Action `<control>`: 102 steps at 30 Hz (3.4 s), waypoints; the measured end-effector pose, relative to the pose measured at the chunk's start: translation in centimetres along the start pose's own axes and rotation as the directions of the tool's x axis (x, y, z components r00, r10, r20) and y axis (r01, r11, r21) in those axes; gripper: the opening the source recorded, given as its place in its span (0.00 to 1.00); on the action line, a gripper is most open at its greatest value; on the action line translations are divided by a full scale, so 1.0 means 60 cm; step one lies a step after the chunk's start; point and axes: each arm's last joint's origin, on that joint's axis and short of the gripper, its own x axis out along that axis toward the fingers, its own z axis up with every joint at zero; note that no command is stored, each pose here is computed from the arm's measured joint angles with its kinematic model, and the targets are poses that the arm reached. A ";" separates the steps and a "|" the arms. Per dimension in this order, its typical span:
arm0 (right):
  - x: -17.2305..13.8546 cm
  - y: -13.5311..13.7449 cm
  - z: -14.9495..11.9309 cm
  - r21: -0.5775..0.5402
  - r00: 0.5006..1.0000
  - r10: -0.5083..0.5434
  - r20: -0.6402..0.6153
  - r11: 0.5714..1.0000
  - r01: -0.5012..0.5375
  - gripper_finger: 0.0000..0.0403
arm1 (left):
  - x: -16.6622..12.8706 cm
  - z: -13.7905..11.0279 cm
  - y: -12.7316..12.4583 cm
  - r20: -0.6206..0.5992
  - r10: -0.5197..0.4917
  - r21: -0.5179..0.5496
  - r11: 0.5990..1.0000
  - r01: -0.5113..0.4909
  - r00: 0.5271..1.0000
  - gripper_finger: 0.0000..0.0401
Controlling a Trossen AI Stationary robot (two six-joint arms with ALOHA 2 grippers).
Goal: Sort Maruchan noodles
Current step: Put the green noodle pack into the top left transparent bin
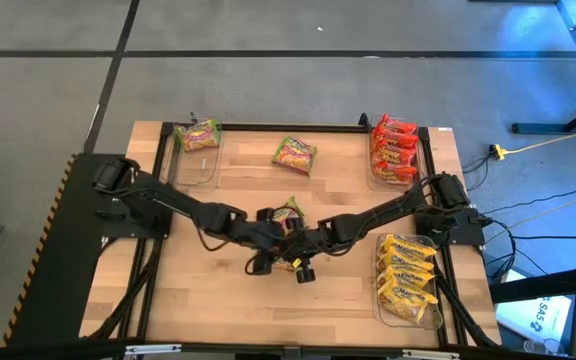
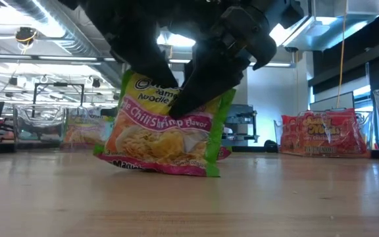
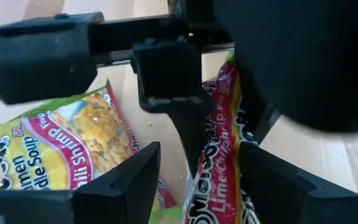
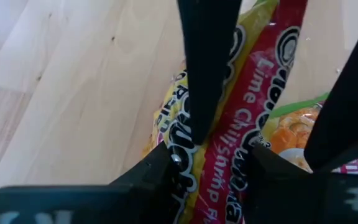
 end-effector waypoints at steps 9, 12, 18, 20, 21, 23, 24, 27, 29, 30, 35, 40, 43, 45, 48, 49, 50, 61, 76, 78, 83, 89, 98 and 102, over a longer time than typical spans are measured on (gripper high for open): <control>0.000 0.000 -0.001 -0.003 1.000 0.000 -0.002 1.000 0.000 0.27 | 0.001 0.006 -0.004 -0.102 -0.015 0.005 1.000 0.015 0.995 0.52; 0.001 0.000 0.000 -0.002 1.000 0.000 0.003 1.000 0.000 0.27 | -0.006 0.007 -0.004 -0.112 -0.042 -0.017 0.999 0.040 0.993 0.53; 0.001 -0.001 0.000 -0.001 1.000 -0.001 0.004 1.000 0.001 0.27 | -0.008 0.007 0.005 -0.129 -0.040 -0.059 0.998 0.033 0.991 0.58; 0.001 -0.001 0.000 0.000 1.000 0.000 0.003 1.000 0.000 0.27 | -0.005 0.008 0.010 -0.131 -0.038 -0.078 0.997 0.028 0.991 0.62; 0.001 -0.001 0.000 0.000 1.000 -0.001 0.003 1.000 0.001 0.27 | -0.004 0.008 0.012 -0.131 -0.036 -0.080 0.996 0.025 0.991 0.63; 0.001 -0.001 0.000 -0.001 1.000 -0.002 0.003 1.000 0.002 0.27 | -0.004 0.008 0.012 -0.131 -0.035 -0.075 0.997 0.025 0.991 0.66; 0.001 -0.001 0.000 -0.002 1.000 -0.003 0.003 1.000 0.003 0.27 | -0.004 0.008 0.012 -0.132 -0.035 -0.066 0.997 0.027 0.991 0.66; 0.001 -0.001 0.000 -0.005 1.000 -0.003 0.003 1.000 0.003 0.27 | -0.002 0.007 0.010 -0.142 -0.077 -0.068 0.995 0.068 0.987 0.65; 0.001 -0.001 0.000 -0.005 1.000 -0.004 0.004 1.000 0.004 0.27 | -0.002 0.006 0.007 -0.148 -0.097 -0.067 0.994 0.088 0.984 0.64; 0.001 -0.001 0.000 -0.006 1.000 -0.005 0.004 1.000 0.005 0.27 | -0.002 0.006 0.006 -0.149 -0.096 -0.066 0.994 0.087 0.984 0.63; 0.001 -0.001 0.000 -0.002 1.000 -0.003 0.004 1.000 0.003 0.27 | -0.002 0.006 0.009 -0.147 -0.066 -0.059 0.997 0.058 0.987 0.62; 0.001 -0.001 0.000 -0.012 1.000 -0.003 0.005 1.000 0.003 0.27 | -0.001 0.005 0.010 -0.153 -0.073 -0.053 0.996 0.066 0.985 0.62; 0.002 -0.002 0.001 -0.022 0.999 -0.038 0.011 0.999 0.038 0.27 | -0.001 0.005 0.011 -0.159 -0.071 -0.053 0.997 0.064 0.985 0.60; 0.002 -0.003 0.001 -0.022 0.998 -0.062 0.012 0.998 0.062 0.27 | -0.002 0.005 0.015 -0.159 -0.065 -0.056 0.997 0.057 0.985 0.59; 0.002 -0.005 0.001 -0.023 0.997 -0.075 0.012 0.997 0.075 0.27 | -0.010 0.006 0.019 -0.163 -0.048 -0.057 0.998 0.039 0.985 0.59; 0.002 -0.005 0.001 -0.024 0.997 -0.076 0.012 0.997 0.077 0.27 | -0.013 0.006 0.020 -0.160 -0.035 -0.055 0.998 0.026 0.987 0.59; 0.001 -0.005 0.002 -0.028 0.997 -0.076 0.013 0.997 0.077 0.27 | -0.017 0.006 0.021 -0.164 -0.020 -0.052 0.999 0.011 0.986 0.59; -0.015 -0.007 0.038 -0.048 0.992 -0.108 0.063 0.993 0.111 0.27 | -0.019 -0.008 0.021 -0.247 -0.045 -0.068 0.997 0.029 0.968 0.59; -0.015 -0.011 0.038 -0.033 0.987 -0.145 0.073 0.988 0.148 0.28 | -0.017 -0.006 0.026 -0.239 -0.056 -0.095 0.995 0.034 0.970 0.31; -0.015 -0.011 0.037 -0.031 0.987 -0.145 0.067 0.989 0.147 0.31 | -0.017 -0.006 0.026 -0.238 -0.054 -0.093 0.995 0.032 0.970 0.28; -0.022 -0.009 0.038 -0.022 0.990 -0.124 0.063 0.992 0.126 0.45 | -0.018 -0.006 0.027 -0.240 -0.037 -0.073 0.997 0.020 0.970 0.25; -0.067 0.025 0.047 -0.042 0.992 -0.112 0.052 0.993 0.114 0.58 | -0.025 -0.014 0.025 -0.294 -0.018 -0.052 0.999 0.002 0.956 0.24; -0.090 0.091 0.032 -0.135 0.996 -0.090 -0.011 0.987 0.088 0.60 | -0.084 -0.015 0.037 -0.321 0.064 -0.067 0.994 -0.090 0.945 0.24; -0.087 0.106 0.010 -0.149 0.995 -0.060 0.075 0.986 0.071 0.60 | -0.131 -0.018 0.051 -0.331 0.135 -0.064 0.984 -0.165 0.934 0.24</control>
